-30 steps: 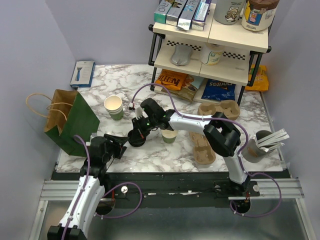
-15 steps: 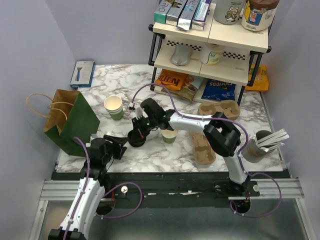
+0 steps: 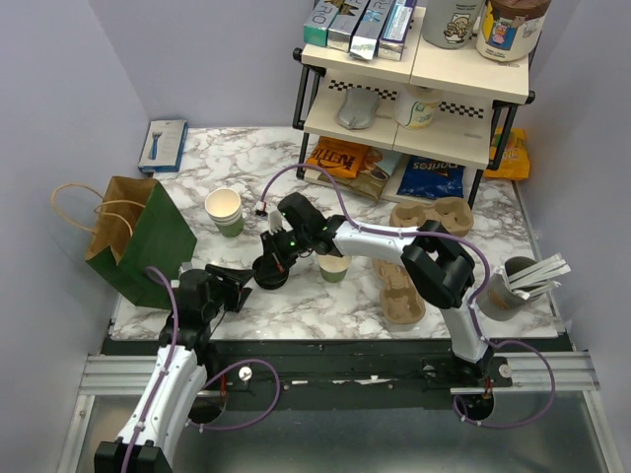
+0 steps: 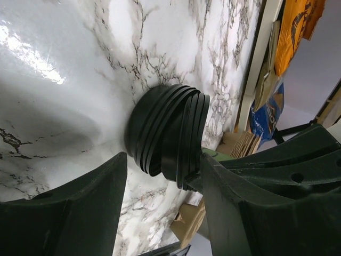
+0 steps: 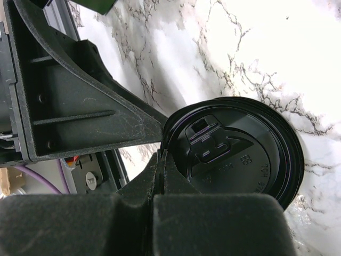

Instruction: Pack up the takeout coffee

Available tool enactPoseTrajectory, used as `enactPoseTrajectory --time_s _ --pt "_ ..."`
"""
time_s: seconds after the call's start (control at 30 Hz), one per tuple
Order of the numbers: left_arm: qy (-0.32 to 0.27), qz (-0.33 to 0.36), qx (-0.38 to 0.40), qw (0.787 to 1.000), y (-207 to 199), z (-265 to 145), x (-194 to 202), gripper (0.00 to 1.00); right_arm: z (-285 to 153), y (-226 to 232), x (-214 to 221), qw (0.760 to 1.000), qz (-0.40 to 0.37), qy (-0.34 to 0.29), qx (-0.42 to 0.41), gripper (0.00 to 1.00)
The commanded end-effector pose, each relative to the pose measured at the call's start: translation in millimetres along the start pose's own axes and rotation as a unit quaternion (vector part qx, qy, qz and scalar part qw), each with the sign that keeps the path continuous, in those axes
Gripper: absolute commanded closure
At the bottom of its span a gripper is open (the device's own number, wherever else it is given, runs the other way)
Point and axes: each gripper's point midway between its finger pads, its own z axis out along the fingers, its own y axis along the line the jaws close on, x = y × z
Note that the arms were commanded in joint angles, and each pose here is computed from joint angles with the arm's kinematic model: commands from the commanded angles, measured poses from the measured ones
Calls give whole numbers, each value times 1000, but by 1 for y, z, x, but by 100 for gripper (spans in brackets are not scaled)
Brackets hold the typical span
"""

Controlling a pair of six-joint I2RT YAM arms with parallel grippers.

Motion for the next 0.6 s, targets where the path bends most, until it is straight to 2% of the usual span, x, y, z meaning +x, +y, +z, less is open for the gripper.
enactPoseTrajectory --time_s 0.0,0.57 --pt "6 5 -2 1000 5 -2 2 36 3 -1 0 1000 16 3 -2 99" --pt "-7 4 -15 1000 13 -9 0 37 6 -2 0 999 34 8 -6 99"
